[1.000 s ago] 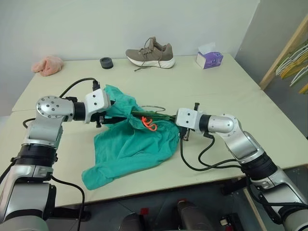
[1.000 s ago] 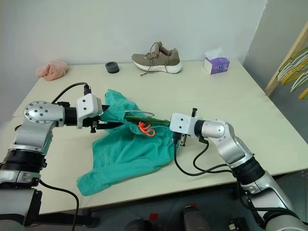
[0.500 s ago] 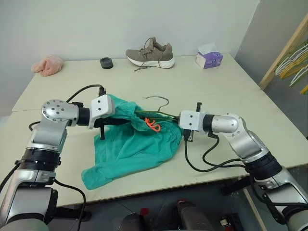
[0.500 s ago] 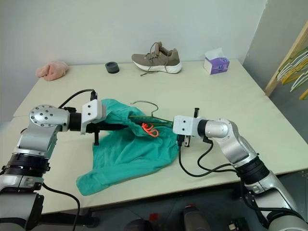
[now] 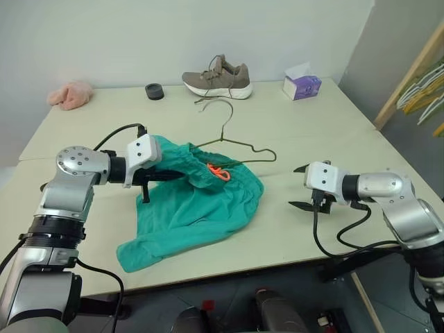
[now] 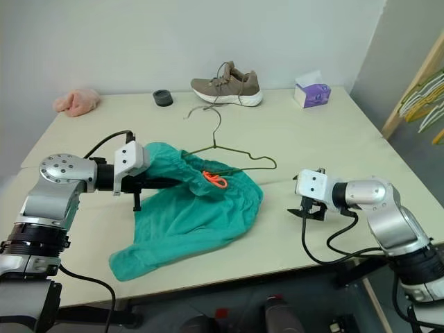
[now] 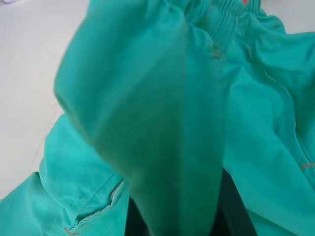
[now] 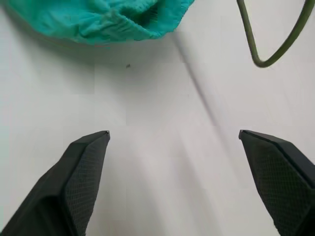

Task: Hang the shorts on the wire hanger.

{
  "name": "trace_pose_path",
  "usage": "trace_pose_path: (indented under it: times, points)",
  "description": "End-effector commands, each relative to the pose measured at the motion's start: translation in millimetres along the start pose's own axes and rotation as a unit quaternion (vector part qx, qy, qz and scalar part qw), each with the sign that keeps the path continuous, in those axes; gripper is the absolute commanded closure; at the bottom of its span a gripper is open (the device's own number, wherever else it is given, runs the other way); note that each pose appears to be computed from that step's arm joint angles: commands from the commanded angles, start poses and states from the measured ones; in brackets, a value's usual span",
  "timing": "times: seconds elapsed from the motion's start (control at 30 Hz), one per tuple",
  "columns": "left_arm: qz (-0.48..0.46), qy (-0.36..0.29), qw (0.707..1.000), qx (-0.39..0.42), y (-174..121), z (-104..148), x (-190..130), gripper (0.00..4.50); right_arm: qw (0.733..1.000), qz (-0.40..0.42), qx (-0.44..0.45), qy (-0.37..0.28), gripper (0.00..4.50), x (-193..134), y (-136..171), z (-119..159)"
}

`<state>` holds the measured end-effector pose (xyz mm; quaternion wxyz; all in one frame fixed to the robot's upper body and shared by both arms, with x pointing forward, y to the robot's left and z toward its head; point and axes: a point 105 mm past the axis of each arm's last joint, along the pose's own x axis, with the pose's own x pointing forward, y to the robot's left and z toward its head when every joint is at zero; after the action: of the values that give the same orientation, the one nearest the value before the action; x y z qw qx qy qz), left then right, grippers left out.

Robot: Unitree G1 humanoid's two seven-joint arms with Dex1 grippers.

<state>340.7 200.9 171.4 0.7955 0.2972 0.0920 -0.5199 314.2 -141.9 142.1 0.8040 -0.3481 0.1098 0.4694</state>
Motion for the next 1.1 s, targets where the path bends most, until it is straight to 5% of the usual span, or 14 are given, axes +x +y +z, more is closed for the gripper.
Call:
trace_pose_path:
  times: [0.03,0.23,0.57,0.7,1.03,1.1]
  points:
    - [0.026,-0.027,0.999,0.01,10,16,-9,4.5,0.986,-0.034,0.145,-0.072,0.02,4,9,22]
    - [0.027,-0.028,0.999,0.012,11,18,-8,4.5,0.936,-0.064,0.33,-0.103,0.02,38,28,26]
    - [0.031,-0.032,0.999,0.018,13,23,-8,4.5,0.896,-0.045,0.434,-0.086,0.02,75,44,24]
    - [0.034,-0.034,0.999,0.018,12,23,-9,4.5,0.892,-0.055,0.442,-0.077,0.88,85,43,22]
    - [0.043,-0.052,0.998,-0.015,6,26,-19,4.5,0.921,-0.169,0.344,-0.068,4.47,74,2,0]
    - [0.036,-0.052,0.998,-0.024,2,26,-23,4.5,0.924,-0.18,0.331,-0.065,4.49,65,-7,-7]
